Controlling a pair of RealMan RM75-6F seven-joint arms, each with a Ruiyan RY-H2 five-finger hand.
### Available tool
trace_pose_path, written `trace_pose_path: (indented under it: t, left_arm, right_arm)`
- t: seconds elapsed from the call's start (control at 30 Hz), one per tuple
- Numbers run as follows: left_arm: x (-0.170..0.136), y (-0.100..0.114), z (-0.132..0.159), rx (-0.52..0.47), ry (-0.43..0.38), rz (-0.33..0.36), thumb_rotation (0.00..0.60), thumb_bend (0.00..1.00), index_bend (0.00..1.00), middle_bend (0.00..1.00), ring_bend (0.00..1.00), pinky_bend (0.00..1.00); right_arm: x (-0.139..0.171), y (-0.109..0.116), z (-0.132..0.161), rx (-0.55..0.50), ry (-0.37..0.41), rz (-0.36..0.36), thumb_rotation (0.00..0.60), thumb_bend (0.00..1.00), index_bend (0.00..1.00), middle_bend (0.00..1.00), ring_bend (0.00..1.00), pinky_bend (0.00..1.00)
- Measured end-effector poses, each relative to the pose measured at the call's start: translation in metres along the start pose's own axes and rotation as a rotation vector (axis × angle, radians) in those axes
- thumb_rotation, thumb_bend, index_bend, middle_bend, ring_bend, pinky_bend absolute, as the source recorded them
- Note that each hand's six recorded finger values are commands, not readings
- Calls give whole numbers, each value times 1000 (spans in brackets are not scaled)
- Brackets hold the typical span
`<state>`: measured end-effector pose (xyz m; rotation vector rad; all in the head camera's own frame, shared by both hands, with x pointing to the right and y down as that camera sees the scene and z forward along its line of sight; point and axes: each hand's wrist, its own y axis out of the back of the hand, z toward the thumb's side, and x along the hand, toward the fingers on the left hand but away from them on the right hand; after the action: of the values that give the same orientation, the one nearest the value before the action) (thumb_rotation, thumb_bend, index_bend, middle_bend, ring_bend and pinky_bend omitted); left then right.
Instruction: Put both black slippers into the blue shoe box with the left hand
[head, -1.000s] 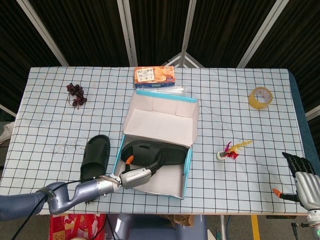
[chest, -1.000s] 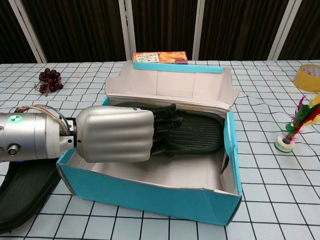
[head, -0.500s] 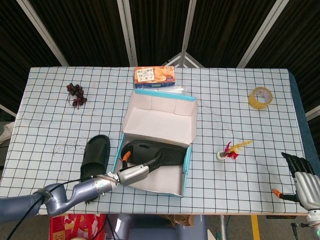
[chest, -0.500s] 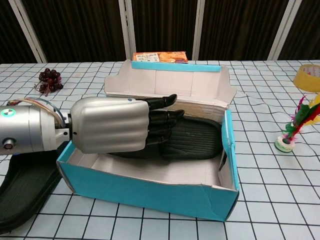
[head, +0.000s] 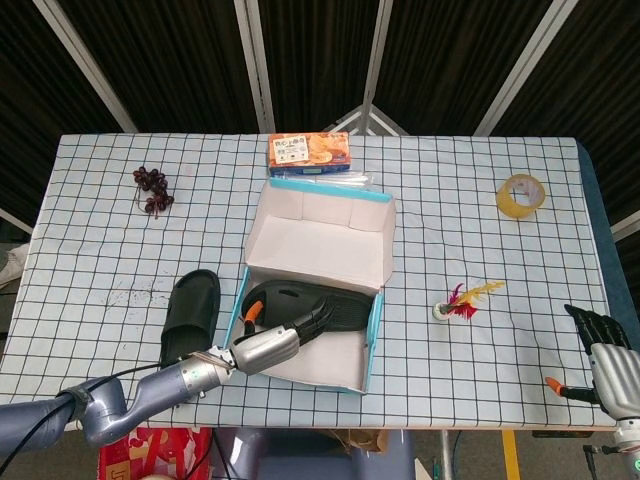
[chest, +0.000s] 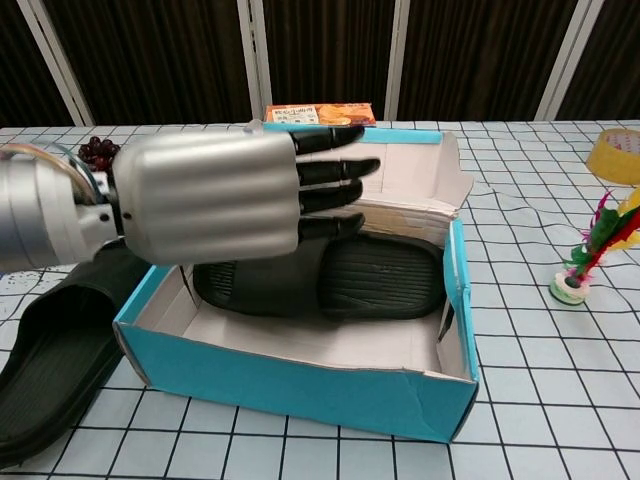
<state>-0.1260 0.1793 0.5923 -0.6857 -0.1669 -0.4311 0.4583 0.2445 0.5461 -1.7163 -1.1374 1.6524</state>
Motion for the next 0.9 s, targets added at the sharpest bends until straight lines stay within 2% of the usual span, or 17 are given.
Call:
trace_pose_path:
  t: [0.1, 0.17, 0.3, 0.4, 0.53, 0.63, 0.73, 0.83, 0.9]
  left_arm:
    - [-10, 4, -25, -112, 88, -3, 600, 195, 123, 200, 0, 80]
    - [-22, 3, -40, -220, 149, -22, 600, 192, 132, 213, 0, 80]
    - [-47, -14, -58, -439, 246, -124, 600, 184, 139, 223, 0, 80]
    - [-66, -34, -63, -595, 305, -240, 600, 175, 139, 225, 0, 80]
    - [-90, -66, -60, -874, 374, -411, 599, 167, 139, 215, 0, 80]
    - [-112, -93, -50, -1123, 423, -570, 592, 162, 134, 196, 0, 80]
    - [-130, -111, -38, -1320, 447, -704, 579, 156, 126, 190, 0, 80]
    - [-142, -123, -29, -1459, 436, -814, 579, 155, 125, 192, 0, 80]
    - [-145, -129, -27, -1498, 422, -861, 577, 156, 124, 193, 0, 79]
  right_arm:
    - [1, 0, 0, 0, 0, -1, 600, 162, 55, 108, 85, 36]
    - [1, 0, 1, 1, 1, -1, 600, 161, 55, 109, 85, 36]
    - [2, -1, 3, 5, 5, 4, 600, 161, 55, 108, 84, 36]
    - [2, -2, 4, 10, 7, 6, 600, 162, 54, 108, 85, 36]
    - [1, -4, 5, 13, 2, 11, 600, 161, 54, 109, 85, 36]
    - [0, -5, 4, 16, -3, 18, 600, 161, 55, 108, 85, 36]
    - [-1, -4, 4, 17, -5, 15, 600, 161, 55, 108, 85, 36]
    - [0, -3, 4, 17, -5, 12, 600, 161, 55, 108, 85, 36]
    - [-1, -4, 4, 18, -4, 15, 600, 161, 55, 108, 85, 36]
